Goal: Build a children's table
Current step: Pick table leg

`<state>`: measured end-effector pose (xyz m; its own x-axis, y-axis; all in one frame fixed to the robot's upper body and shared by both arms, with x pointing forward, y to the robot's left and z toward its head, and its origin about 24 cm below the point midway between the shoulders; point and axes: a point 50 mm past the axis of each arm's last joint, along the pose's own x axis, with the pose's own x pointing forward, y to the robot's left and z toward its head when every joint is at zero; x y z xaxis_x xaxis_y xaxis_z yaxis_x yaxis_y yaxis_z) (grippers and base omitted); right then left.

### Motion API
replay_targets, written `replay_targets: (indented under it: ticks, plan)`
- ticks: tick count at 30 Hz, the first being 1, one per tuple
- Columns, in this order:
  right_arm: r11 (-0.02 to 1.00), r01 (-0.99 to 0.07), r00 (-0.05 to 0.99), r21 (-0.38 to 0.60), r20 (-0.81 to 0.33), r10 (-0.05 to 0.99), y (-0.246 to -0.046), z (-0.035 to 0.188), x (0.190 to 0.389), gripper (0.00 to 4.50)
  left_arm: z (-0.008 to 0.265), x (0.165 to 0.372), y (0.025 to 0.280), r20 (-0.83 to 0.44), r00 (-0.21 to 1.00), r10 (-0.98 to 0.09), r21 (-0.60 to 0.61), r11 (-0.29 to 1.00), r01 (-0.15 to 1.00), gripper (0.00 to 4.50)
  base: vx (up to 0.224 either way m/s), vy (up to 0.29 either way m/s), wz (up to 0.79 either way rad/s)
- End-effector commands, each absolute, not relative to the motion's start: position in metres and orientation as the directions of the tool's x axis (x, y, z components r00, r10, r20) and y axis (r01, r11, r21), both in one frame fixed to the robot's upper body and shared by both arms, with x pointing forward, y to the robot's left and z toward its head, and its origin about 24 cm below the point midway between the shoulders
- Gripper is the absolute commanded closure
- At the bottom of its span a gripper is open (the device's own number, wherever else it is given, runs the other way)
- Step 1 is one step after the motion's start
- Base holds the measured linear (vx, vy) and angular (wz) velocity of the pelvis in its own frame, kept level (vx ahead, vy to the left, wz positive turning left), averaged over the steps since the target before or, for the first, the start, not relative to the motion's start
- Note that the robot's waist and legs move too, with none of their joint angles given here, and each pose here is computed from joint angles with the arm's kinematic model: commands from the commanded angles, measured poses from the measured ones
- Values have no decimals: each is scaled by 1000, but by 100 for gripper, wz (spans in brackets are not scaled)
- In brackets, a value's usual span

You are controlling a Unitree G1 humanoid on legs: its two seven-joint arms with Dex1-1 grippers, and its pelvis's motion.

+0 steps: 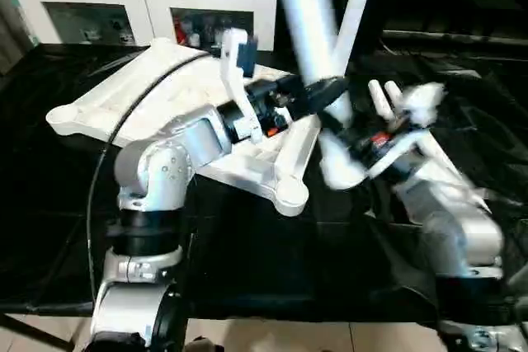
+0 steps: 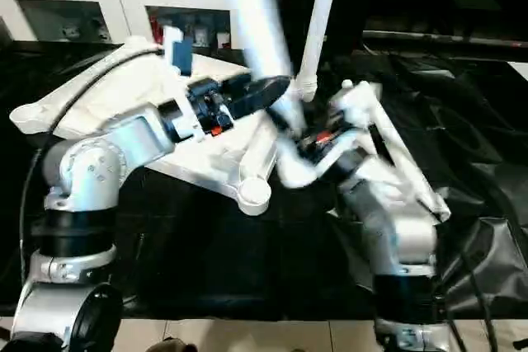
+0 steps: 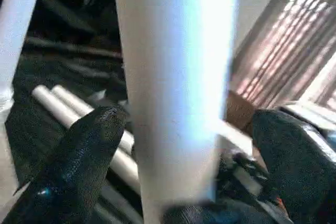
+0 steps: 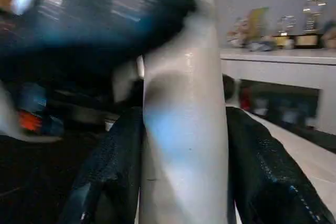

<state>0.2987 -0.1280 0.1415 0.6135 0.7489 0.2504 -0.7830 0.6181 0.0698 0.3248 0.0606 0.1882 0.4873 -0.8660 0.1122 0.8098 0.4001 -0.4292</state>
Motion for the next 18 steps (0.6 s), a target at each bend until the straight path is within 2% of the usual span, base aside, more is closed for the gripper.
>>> replay_targets:
  ticks: [1, 4, 5, 7, 9, 13, 18]
  plan:
    - [612, -791, 593, 22, 273, 757, -127, 150, 296, 265, 190, 328, 59, 83, 510, -856, -419, 434, 797, 0, 0, 0, 0]
    - [597, -802, 578, 5, 257, 774, -122, 148, 297, 265, 191, 338, 62, 79, 584, -808, -477, 484, 733, 0, 0, 0, 0]
    - [603, -798, 584, 2, 254, 771, -121, 147, 299, 265, 192, 340, 63, 84, 597, -798, -488, 489, 723, 27, 0, 0, 0]
    - [608, -794, 589, 3, 253, 768, -121, 147, 300, 265, 194, 342, 63, 94, 611, -786, -505, 491, 709, 34, 0, 0, 0]
    - [615, -788, 596, 4, 253, 762, -121, 146, 302, 265, 194, 343, 64, 99, 626, -774, -523, 495, 694, 70, 0, 0, 0]
    - [630, -776, 611, 6, 251, 751, -121, 146, 305, 265, 193, 347, 67, 87, 658, -748, -533, 523, 665, 88, 0, 0, 0]
    - [651, -759, 632, 5, 248, 734, -121, 146, 308, 265, 194, 347, 65, 83, 668, -739, -543, 529, 652, 141, 0, 0, 0]
